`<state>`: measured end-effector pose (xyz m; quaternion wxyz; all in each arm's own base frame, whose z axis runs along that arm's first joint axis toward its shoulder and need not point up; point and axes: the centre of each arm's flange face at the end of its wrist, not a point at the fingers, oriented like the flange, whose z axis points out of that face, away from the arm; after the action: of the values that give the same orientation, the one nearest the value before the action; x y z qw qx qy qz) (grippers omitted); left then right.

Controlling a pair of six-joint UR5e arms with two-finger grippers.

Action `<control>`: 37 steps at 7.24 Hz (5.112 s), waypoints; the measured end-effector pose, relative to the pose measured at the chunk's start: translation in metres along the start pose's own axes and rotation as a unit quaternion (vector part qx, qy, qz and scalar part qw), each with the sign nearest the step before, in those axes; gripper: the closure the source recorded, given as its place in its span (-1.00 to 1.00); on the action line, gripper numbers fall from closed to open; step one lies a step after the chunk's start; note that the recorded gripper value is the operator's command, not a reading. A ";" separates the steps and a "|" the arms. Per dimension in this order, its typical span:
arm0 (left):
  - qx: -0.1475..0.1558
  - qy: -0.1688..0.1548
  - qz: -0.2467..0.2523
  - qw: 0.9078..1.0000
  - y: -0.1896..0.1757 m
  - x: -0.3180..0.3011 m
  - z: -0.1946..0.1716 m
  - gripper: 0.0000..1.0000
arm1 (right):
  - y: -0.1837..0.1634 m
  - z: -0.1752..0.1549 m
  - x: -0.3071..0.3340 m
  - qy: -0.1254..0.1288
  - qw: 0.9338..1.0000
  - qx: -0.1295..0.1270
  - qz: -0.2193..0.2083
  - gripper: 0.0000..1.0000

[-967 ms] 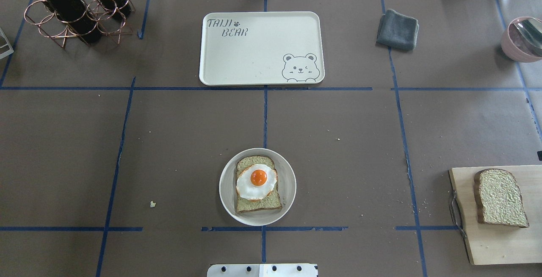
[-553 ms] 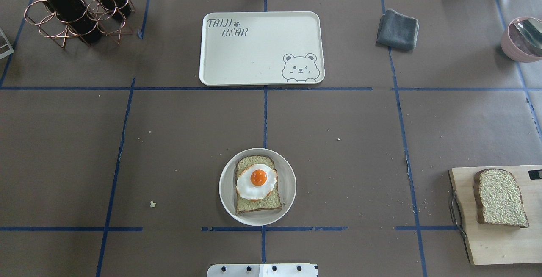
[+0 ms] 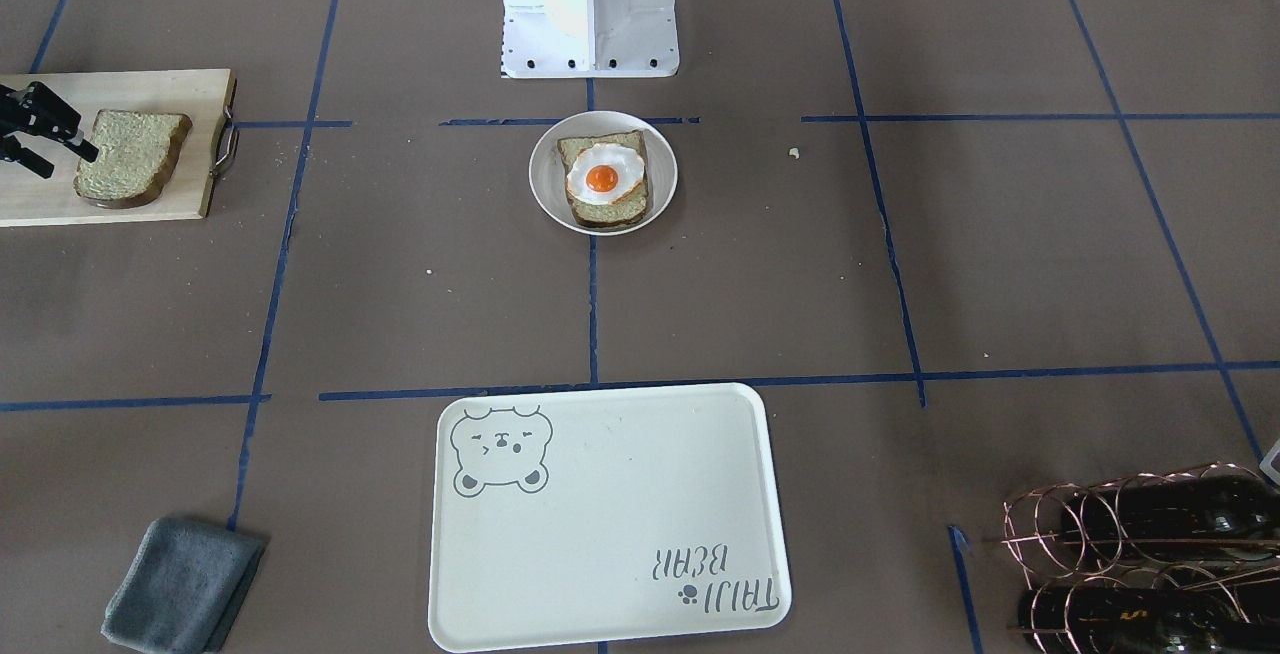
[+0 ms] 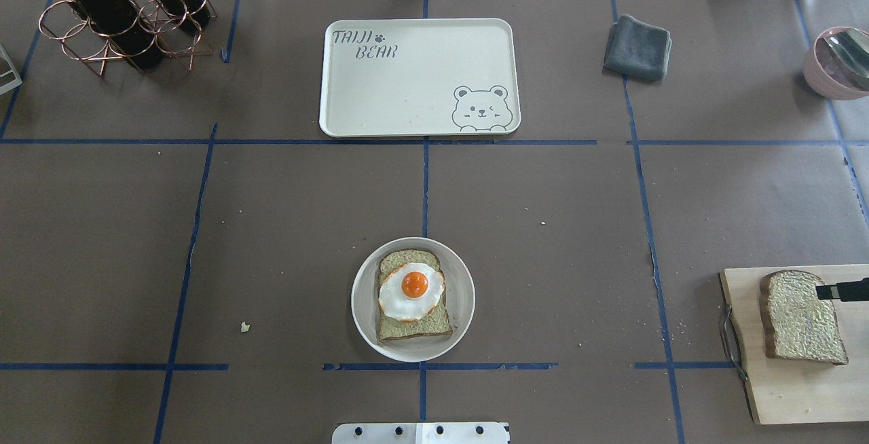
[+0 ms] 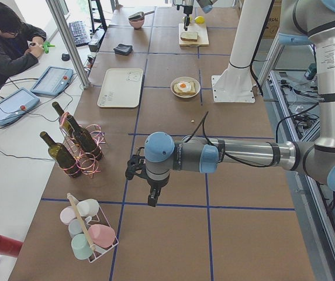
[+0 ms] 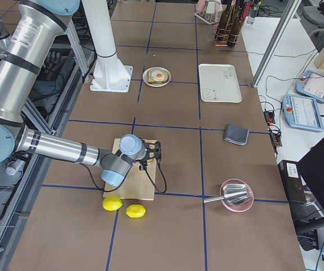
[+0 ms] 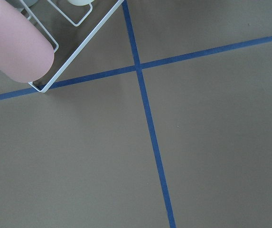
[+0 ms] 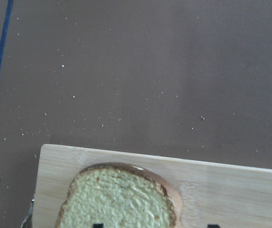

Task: Make sandwich and place on tray
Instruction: 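Lower the right gripper onto the bread slice on the wooden board and grasp it, then lift the bread slice upright off the board with the right gripper, then carry the bread slice over the egg toast on the plate with the right gripper, then lay the bread slice onto the egg toast and open the right gripper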

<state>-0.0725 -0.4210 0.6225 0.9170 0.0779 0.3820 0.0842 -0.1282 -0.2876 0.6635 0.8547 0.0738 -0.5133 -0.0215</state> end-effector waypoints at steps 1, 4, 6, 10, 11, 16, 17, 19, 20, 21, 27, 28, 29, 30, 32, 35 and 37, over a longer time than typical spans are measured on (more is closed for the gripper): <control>0.000 0.000 0.000 1.000 0.000 0.000 0.000 -1.00 | 0.002 0.004 -0.001 0.003 1.000 -0.003 -0.003 -0.18; -0.001 0.000 -0.001 1.000 0.001 -0.001 0.001 -1.00 | 0.007 0.008 0.000 0.010 1.000 -0.005 -0.005 -0.13; -0.002 0.000 -0.001 1.000 0.001 -0.002 0.002 -1.00 | 0.009 0.009 0.002 0.016 1.000 -0.005 -0.005 -0.10; -0.002 0.000 -0.002 1.000 0.001 -0.002 0.002 -1.00 | 0.011 0.012 0.002 0.018 1.000 -0.008 -0.007 0.99; -0.002 0.000 -0.002 1.000 0.001 -0.002 0.002 -1.00 | 0.011 0.012 0.002 0.018 1.000 -0.007 -0.007 1.00; -0.003 0.001 -0.002 1.000 0.001 -0.002 0.002 -1.00 | 0.007 0.007 -0.011 0.005 1.000 -0.005 -0.017 1.00; -0.003 0.001 -0.002 1.000 0.001 -0.002 0.002 -1.00 | 0.005 0.004 -0.020 -0.007 1.000 -0.008 -0.022 1.00; -0.003 0.001 -0.002 1.000 0.001 -0.002 0.002 -1.00 | -0.001 -0.009 -0.037 -0.042 0.999 -0.020 -0.028 1.00; -0.003 0.001 -0.002 1.000 0.001 -0.002 0.002 -1.00 | -0.006 -0.018 -0.046 -0.061 0.997 -0.024 -0.030 1.00; -0.003 0.000 -0.002 1.000 0.001 -0.002 0.002 -1.00 | -0.013 -0.025 -0.054 -0.077 0.996 -0.024 -0.034 1.00; -0.003 0.001 -0.002 1.000 0.001 -0.002 0.002 -1.00 | -0.110 -0.011 -0.176 -0.161 0.986 -0.020 -0.039 1.00; -0.003 0.001 -0.002 1.000 0.001 -0.002 0.002 -1.00 | -0.138 0.001 -0.224 -0.176 0.983 -0.028 -0.038 1.00; -0.002 0.001 -0.002 1.000 0.001 -0.002 0.002 -1.00 | -0.159 0.010 -0.274 -0.193 0.980 -0.035 -0.043 1.00; -0.002 0.001 -0.002 1.000 0.000 -0.002 0.002 -1.00 | -0.173 0.018 -0.324 -0.213 0.975 -0.044 -0.051 1.00; -0.002 0.001 -0.001 1.000 -0.001 -0.002 0.002 -1.00 | -0.171 0.048 -0.421 -0.241 0.968 -0.049 -0.044 1.00; -0.001 0.001 -0.001 1.000 -0.003 -0.002 0.001 -1.00 | -0.118 0.115 -0.507 -0.245 0.969 -0.020 -0.028 1.00; 0.000 0.001 0.000 1.000 -0.004 -0.001 0.001 -1.00 | -0.101 0.135 -0.535 -0.233 0.972 -0.011 -0.020 1.00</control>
<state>-0.0725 -0.4252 0.6232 0.9168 0.0773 0.3828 0.0840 -0.4955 -0.3411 0.2432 0.7119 0.0675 -0.6964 -0.0610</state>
